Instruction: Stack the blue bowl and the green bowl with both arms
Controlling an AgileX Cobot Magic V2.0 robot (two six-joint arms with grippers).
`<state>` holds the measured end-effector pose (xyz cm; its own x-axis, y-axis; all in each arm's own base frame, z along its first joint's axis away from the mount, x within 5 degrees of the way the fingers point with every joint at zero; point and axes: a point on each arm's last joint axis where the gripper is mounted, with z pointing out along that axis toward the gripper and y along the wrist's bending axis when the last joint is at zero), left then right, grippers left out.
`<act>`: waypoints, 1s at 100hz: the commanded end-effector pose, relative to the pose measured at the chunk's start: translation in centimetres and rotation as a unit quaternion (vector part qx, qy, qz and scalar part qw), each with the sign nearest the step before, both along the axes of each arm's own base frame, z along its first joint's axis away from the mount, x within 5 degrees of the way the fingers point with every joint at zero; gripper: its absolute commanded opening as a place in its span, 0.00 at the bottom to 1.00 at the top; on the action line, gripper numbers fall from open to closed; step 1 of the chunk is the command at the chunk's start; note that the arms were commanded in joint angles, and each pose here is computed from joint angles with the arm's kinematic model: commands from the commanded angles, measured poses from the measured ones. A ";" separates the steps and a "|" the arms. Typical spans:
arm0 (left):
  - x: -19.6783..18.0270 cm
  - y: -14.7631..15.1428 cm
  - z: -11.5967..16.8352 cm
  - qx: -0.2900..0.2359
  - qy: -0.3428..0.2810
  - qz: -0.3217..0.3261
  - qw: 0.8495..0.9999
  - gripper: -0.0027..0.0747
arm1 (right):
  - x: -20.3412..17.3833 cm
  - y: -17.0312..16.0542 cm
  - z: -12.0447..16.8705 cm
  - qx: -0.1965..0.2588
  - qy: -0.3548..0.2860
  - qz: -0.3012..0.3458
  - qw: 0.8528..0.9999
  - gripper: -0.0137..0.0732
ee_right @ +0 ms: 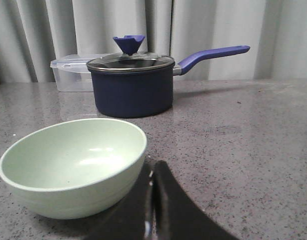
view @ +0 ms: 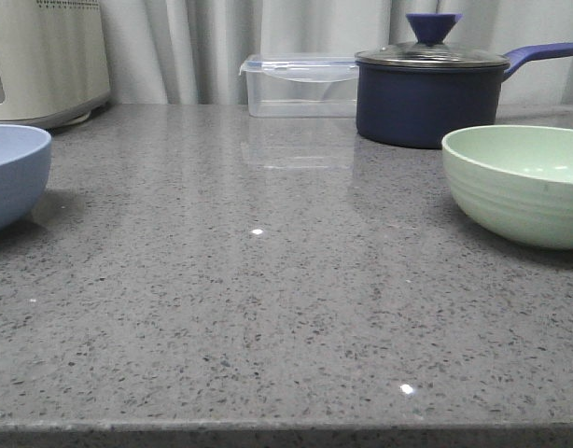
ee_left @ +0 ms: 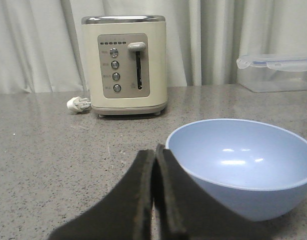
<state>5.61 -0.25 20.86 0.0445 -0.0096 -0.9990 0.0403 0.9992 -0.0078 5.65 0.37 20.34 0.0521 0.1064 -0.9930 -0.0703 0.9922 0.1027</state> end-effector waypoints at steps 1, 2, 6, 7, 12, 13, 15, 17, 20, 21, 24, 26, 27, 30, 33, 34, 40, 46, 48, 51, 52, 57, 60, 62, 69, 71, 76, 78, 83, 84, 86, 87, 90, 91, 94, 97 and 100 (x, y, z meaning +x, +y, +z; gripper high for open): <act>-0.1 0.1 -0.5 -0.009 -0.037 0.007 0.999 0.01 | -0.2 -0.1 0.8 -0.004 -0.046 -0.004 0.999 0.08; -0.1 0.1 -0.5 -0.009 -0.037 0.007 0.999 0.01 | -0.2 -0.1 0.8 -0.004 -0.046 -0.004 0.999 0.08; -0.1 0.1 -0.5 -0.009 -0.037 0.007 0.999 0.01 | -0.2 -0.1 0.8 -0.004 -0.046 -0.004 0.999 0.08; -0.1 0.1 -0.5 -0.009 -0.037 0.007 0.999 0.01 | -0.2 -0.1 0.8 -0.004 -0.046 -0.004 0.999 0.08; -0.1 0.1 -0.5 -0.009 -0.037 0.007 0.999 0.01 | -0.2 -0.1 0.8 -0.004 -0.046 -0.004 0.999 0.08; -0.1 0.1 -0.5 -0.009 -0.037 0.007 0.999 0.01 | -0.2 -0.1 0.8 -0.004 -0.046 -0.004 0.999 0.08; -0.1 0.1 -0.5 -0.009 -0.037 0.007 0.999 0.01 | -0.2 -0.1 0.8 -0.004 -0.046 -0.004 0.999 0.08; -0.1 0.1 -0.5 -0.009 -0.037 0.007 0.999 0.01 | -0.2 -0.1 0.8 -0.004 -0.046 -0.004 0.999 0.08; -0.1 0.1 -0.5 -0.009 -0.037 0.007 0.999 0.01 | -0.2 -0.1 0.8 -0.004 -0.046 -0.004 0.999 0.08; -0.1 0.1 -0.5 -0.009 -0.037 0.007 0.999 0.01 | -0.2 -0.1 0.8 -0.004 -0.046 -0.004 0.999 0.08; -0.1 0.1 -0.5 -0.009 -0.037 0.007 0.999 0.01 | -0.2 -0.1 0.8 -0.004 -0.046 -0.004 0.999 0.08; -0.1 0.1 -0.5 -0.009 -0.037 0.007 0.999 0.01 | -0.2 -0.1 0.8 -0.004 -0.046 -0.004 0.999 0.08; -0.1 0.1 -0.5 -0.009 -0.037 0.007 0.999 0.01 | -0.2 -0.1 0.8 -0.004 -0.046 -0.004 0.999 0.08; -0.1 0.1 -0.5 -0.009 -0.037 0.007 0.999 0.01 | -0.2 -0.1 0.8 -0.004 -0.046 -0.004 0.999 0.08; -0.1 0.1 -0.5 -0.009 -0.037 0.007 0.999 0.01 | -0.2 -0.1 0.8 -0.004 -0.046 -0.004 0.999 0.08; -0.1 0.1 -0.5 -0.009 -0.037 0.007 0.999 0.01 | -0.2 -0.1 0.8 -0.004 -0.046 -0.004 0.999 0.08; -0.1 0.1 -0.5 -0.009 -0.037 0.007 0.999 0.01 | -0.2 -0.1 0.8 -0.004 -0.046 -0.004 0.999 0.08; -0.1 0.1 -0.5 -0.009 -0.038 0.007 0.999 0.01 | -0.2 -0.1 0.8 -0.004 -0.046 -0.004 0.999 0.08; -0.1 0.1 -0.5 -0.009 -0.038 0.007 0.999 0.01 | -0.2 -0.1 0.8 -0.004 -0.046 -0.004 0.999 0.08; -0.1 0.1 -0.5 -0.009 -0.038 0.007 0.999 0.01 | -0.2 -0.1 0.8 -0.004 -0.046 -0.004 0.999 0.08; -0.1 0.1 -0.5 -0.009 -0.038 0.007 0.999 0.01 | -0.2 -0.1 0.8 -0.004 -0.046 -0.004 0.999 0.08; -0.1 0.1 -0.5 -0.009 -0.038 0.007 0.999 0.01 | -0.2 -0.1 0.8 -0.004 -0.047 -0.004 0.999 0.08; -0.1 0.1 -0.5 -0.009 -0.038 0.007 0.999 0.01 | -0.2 -0.1 0.8 -0.004 -0.048 -0.004 0.999 0.08; -0.1 0.1 -0.5 -0.009 -0.038 0.007 0.999 0.01 | -0.2 -0.1 0.8 -0.004 -0.048 -0.004 0.999 0.08; -0.1 0.1 -0.5 -0.009 -0.038 0.007 0.999 0.01 | -0.2 -0.1 0.8 -0.004 -0.047 -0.004 0.999 0.08; -0.1 0.1 -0.5 -0.009 -0.038 0.007 0.999 0.01 | -0.2 -0.1 0.8 -0.004 -0.047 -0.004 0.999 0.08; -0.1 0.1 -0.5 -0.009 -0.038 0.007 0.999 0.01 | -0.2 -0.1 0.8 -0.004 -0.048 -0.004 0.999 0.08; -0.1 0.1 -0.5 -0.009 -0.038 0.007 0.999 0.01 | -0.2 -0.1 0.8 -0.004 -0.048 -0.004 0.999 0.08; -0.1 0.1 -0.4 -0.009 -0.040 0.007 0.999 0.01 | -0.2 -0.1 0.8 -0.004 -0.048 -0.004 0.999 0.08; -0.1 0.1 -0.4 -0.009 -0.040 0.007 0.999 0.01 | -0.2 -0.1 0.8 -0.004 -0.048 -0.004 0.999 0.08; -0.1 0.1 -0.4 -0.009 -0.041 0.007 0.999 0.01 | -0.2 -0.1 0.8 -0.004 -0.049 -0.004 0.999 0.08; -0.1 0.1 -0.4 -0.009 -0.042 0.007 0.999 0.01 | -0.2 -0.1 0.8 -0.004 -0.049 -0.004 0.999 0.08; -0.1 0.1 -0.4 -0.009 -0.043 0.008 0.999 0.01 | -0.2 -0.1 0.9 -0.004 -0.052 -0.004 0.999 0.08; -0.2 0.1 -0.3 -0.010 -0.044 0.008 0.999 0.01 | -0.2 -0.1 0.9 -0.004 -0.052 -0.004 0.999 0.08; -0.2 0.1 -0.3 -0.010 -0.045 0.008 0.999 0.01 | -0.2 -0.1 0.9 -0.004 -0.054 -0.004 0.999 0.08; -0.2 0.1 -0.2 -0.010 -0.046 0.008 0.999 0.01 | -0.2 -0.1 1.0 -0.004 -0.056 -0.004 0.998 0.08; -0.2 0.2 -0.1 -0.010 -0.048 0.008 0.999 0.01 | -0.3 -0.1 1.0 -0.003 -0.059 -0.004 0.998 0.08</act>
